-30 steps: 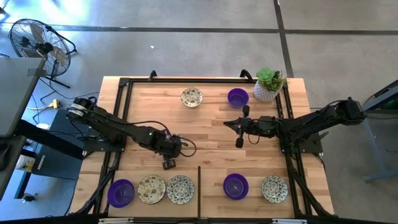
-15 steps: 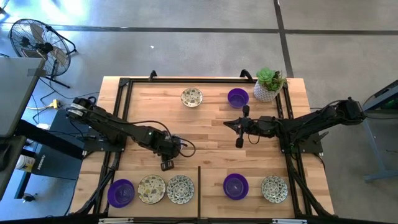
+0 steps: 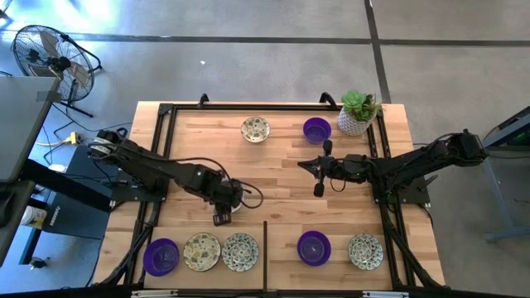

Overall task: Pick & Place Mini bowls
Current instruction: Stack the top blue patterned bowl on top of the other blue patterned bowl on the shelf

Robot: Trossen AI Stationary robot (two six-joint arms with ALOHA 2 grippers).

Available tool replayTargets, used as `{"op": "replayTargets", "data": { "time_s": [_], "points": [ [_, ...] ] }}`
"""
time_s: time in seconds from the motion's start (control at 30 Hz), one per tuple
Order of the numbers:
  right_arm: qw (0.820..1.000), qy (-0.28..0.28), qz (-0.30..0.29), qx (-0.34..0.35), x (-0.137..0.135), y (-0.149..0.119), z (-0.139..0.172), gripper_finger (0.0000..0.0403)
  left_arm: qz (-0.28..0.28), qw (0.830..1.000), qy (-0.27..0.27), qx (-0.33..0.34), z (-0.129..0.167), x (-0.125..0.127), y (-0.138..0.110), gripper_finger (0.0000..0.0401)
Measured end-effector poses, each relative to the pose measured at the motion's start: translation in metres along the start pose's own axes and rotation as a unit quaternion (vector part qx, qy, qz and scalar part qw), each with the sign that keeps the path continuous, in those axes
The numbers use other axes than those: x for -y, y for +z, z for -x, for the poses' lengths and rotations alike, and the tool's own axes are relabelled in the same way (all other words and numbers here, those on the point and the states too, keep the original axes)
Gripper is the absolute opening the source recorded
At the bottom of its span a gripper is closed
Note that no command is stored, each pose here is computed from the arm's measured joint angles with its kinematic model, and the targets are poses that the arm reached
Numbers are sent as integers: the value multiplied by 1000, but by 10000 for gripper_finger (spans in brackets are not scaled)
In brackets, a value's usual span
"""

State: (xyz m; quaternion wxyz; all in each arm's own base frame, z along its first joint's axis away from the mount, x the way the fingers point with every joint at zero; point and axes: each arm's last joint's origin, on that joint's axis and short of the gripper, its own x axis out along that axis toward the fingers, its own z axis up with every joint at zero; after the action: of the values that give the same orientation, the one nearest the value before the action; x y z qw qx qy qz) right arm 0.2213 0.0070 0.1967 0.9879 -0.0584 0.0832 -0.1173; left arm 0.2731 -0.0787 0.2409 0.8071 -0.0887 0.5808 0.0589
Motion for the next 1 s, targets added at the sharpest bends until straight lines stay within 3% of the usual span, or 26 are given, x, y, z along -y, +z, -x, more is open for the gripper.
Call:
{"op": "replayTargets", "data": {
  "time_s": [0.27,0.53,0.83,1.0],
  "points": [
    [1000,0,1,-2,0,0,0,0,-26,998,54,11,17,-6,-6,197],
    [1000,0,1,-3,0,-1,0,0,4,998,45,43,37,-22,-31,154],
    [1000,2,-2,-1,0,0,0,0,43,997,40,56,19,-38,-54,124],
    [1000,4,-5,3,0,1,0,0,84,994,22,70,13,-68,-55,99]
  ]
}}
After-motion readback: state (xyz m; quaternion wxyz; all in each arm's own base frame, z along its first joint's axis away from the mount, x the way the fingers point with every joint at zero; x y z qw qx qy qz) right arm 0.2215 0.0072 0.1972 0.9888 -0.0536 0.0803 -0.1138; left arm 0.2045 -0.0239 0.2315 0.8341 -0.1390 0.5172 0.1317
